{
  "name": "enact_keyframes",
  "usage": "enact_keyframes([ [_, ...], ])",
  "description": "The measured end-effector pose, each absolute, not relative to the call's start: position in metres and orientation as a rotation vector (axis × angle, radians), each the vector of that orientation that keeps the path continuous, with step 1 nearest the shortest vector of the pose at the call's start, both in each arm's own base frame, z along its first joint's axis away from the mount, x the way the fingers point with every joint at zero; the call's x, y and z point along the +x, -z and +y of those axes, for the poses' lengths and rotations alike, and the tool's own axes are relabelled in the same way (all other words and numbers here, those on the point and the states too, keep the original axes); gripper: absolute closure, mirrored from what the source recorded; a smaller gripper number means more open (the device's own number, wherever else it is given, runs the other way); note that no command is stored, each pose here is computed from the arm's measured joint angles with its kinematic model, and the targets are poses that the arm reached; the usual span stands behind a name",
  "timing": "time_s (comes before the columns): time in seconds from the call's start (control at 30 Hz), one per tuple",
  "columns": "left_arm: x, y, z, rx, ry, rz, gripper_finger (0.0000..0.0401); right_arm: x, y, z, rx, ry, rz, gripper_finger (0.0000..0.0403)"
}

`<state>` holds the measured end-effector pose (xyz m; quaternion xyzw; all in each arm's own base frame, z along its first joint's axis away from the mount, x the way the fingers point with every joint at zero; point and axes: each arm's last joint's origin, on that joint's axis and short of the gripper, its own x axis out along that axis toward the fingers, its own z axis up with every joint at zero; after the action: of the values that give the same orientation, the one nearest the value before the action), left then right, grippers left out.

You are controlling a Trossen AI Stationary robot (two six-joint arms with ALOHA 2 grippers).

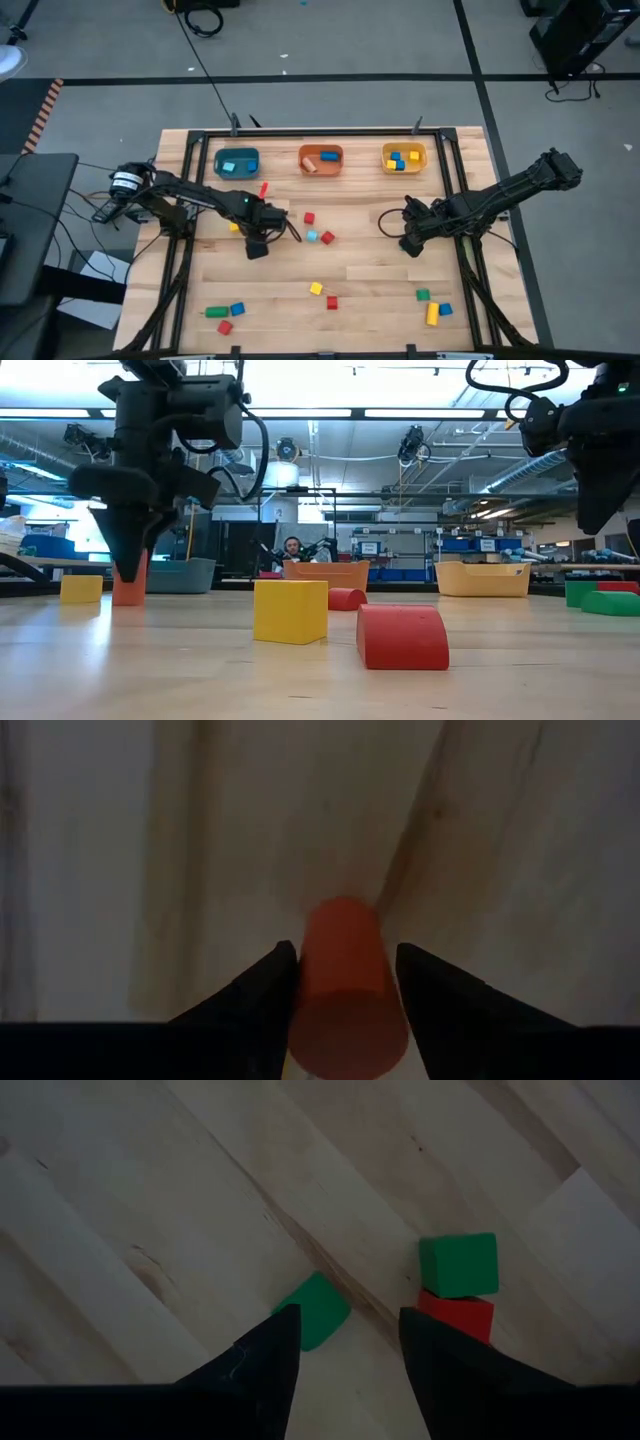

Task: Sort blocks by size
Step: Put the orange cylindrical block into the orange bin

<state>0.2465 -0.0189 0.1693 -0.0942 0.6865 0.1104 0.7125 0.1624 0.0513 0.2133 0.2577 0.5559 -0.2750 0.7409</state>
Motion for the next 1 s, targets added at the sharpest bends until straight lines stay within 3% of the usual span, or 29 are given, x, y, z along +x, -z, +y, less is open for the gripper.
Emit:
enact_keyframes([
  [0.23,0.244,-0.165,-0.02,-0.232,-0.221,1.527,0.0266,0.163,-0.213,0.051,0.566,0.603,1.218,0.0218],
  [0.53,0.256,-0.172,-0.019,-0.228,-0.261,1.427,0.0264,0.163,-0.213,0.051,0.565,0.604,1.213,0.0218],
  [0.8,0.288,-0.229,-0.004,-0.102,-0.261,1.177,0.0264,0.164,-0.214,0.051,0.563,0.608,1.198,0.0218],
  [1.0,0.308,-0.279,0.043,-0.012,-0.326,0.983,0.0264,0.168,-0.214,0.049,0.588,0.617,1.155,0.0218],
])
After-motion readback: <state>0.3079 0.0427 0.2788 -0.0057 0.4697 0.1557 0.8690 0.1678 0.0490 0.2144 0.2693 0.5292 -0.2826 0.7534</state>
